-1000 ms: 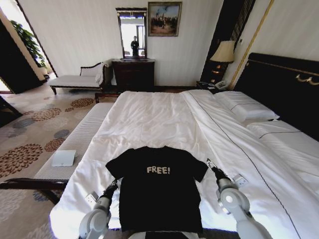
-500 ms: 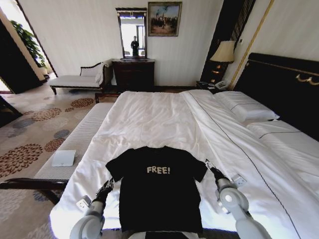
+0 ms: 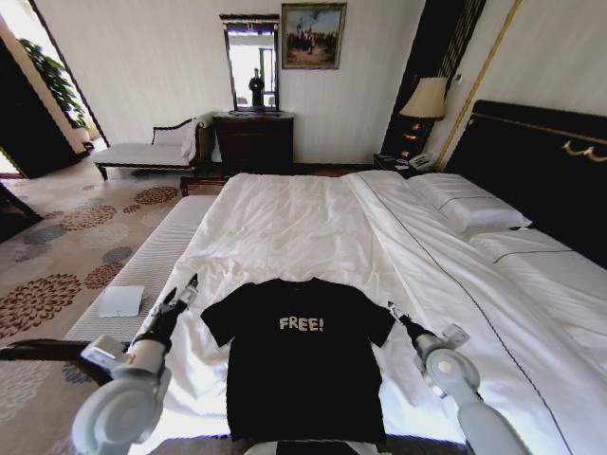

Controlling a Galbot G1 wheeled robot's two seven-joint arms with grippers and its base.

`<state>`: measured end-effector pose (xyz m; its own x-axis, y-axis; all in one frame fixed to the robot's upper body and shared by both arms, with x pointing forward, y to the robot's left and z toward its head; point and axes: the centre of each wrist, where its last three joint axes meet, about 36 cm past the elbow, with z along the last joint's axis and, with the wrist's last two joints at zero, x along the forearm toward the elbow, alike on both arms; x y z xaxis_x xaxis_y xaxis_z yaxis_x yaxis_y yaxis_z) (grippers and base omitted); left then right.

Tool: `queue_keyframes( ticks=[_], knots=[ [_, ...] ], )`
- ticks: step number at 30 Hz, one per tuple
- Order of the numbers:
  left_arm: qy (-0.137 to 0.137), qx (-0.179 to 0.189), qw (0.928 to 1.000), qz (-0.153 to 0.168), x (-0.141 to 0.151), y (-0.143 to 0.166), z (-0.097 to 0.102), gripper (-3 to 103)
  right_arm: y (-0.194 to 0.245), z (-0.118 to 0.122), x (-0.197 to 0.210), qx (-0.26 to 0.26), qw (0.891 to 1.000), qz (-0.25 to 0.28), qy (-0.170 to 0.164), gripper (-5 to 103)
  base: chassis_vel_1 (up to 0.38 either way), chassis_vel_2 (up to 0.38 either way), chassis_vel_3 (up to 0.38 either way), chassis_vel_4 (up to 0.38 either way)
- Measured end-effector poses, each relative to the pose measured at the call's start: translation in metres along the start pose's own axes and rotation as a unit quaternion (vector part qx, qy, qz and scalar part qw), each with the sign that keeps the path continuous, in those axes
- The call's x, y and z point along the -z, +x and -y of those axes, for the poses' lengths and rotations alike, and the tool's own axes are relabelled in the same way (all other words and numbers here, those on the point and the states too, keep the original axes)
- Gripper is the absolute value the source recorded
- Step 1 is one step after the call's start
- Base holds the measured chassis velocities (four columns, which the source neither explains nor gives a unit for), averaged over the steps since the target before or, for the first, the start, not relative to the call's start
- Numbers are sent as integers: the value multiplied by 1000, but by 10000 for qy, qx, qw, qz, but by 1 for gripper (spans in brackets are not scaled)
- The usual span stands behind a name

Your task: Fold the clothes on the bed.

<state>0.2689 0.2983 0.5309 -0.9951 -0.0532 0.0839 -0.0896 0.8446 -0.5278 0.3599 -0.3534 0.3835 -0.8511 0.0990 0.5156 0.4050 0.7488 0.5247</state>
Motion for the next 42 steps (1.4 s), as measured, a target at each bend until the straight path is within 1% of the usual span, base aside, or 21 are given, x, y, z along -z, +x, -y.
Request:
queue_keyframes(
  ticks=[2,4,5,6,12,13,15,17,20,22,25,26,27,29,31,35,36,37,38,41,42],
  knots=[
    [-64,192,9997,-99,-6,-2,-9,100,-8,2,-1,89,10000,-16,-4,100,0,0,0,0],
    [-70,253,9996,-129,-8,-2,-12,100,-11,3,-2,115,9999,-21,-4,100,0,0,0,0],
    [-49,435,9988,-223,-15,-3,-20,100,-18,7,-4,159,9999,-47,16,100,0,0,0,0],
    [-21,527,9982,-273,-19,-3,-24,100,-22,11,-6,162,9999,-52,28,100,0,0,0,0],
    [15,715,9969,-341,-24,-3,-34,100,-33,24,-17,84,9999,65,15,100,0,0,0,0],
    [38,749,9966,-343,-24,-3,-36,100,-35,29,-21,59,9999,99,-36,102,0,0,0,0],
    [75,787,9963,-352,-25,-4,-39,100,-37,32,-27,40,9998,101,-191,97,0,0,0,0],
    [77,790,9962,-352,-25,-4,-40,100,-37,32,-28,36,9997,100,-212,97,0,0,0,0],
    [117,821,9958,-392,-31,-4,-40,100,-38,34,-34,1,9991,111,-403,81,0,0,0,0],
    [125,822,9957,-397,-31,-4,-40,100,-39,34,-35,-6,9990,114,-428,81,0,0,0,0],
    [168,833,9955,-429,-36,-3,-38,100,-41,37,-39,-64,9984,151,-537,65,0,0,0,0],
    [173,836,9954,-431,-36,-3,-38,100,-41,38,-39,-72,9983,154,-551,59,0,0,0,0],
    [173,836,9954,-431,-36,-3,-38,100,-41,38,-39,-72,9983,154,-551,59,0,0,0,0],
    [179,860,9952,-442,-38,-2,-39,100,-42,39,-43,-108,9980,165,-604,48,0,0,0,0],
    [179,870,9951,-442,-38,-2,-40,100,-42,40,-44,-116,9979,170,-616,48,0,0,0,0],
    [177,906,9947,-443,-39,-2,-42,100,-43,39,-45,-116,9976,215,-652,26,0,0,0,0],
    [177,906,9947,-443,-39,-2,-42,100,-43,39,-45,-116,9976,215,-652,26,0,0,0,0],
    [177,921,9946,-447,-40,-2,-43,100,-43,39,-46,-113,9975,240,-660,20,0,0,0,0],
    [178,926,9945,-452,-41,-3,-43,100,-43,38,-46,-111,9974,256,-663,20,0,0,0,0],
    [192,950,9942,-468,-43,-4,-44,100,-43,37,-45,-104,9972,317,-671,4,0,0,0,0],
    [192,950,9942,-468,-43,-4,-44,100,-43,37,-45,-104,9972,317,-671,4,0,0,0,0]
  ],
)
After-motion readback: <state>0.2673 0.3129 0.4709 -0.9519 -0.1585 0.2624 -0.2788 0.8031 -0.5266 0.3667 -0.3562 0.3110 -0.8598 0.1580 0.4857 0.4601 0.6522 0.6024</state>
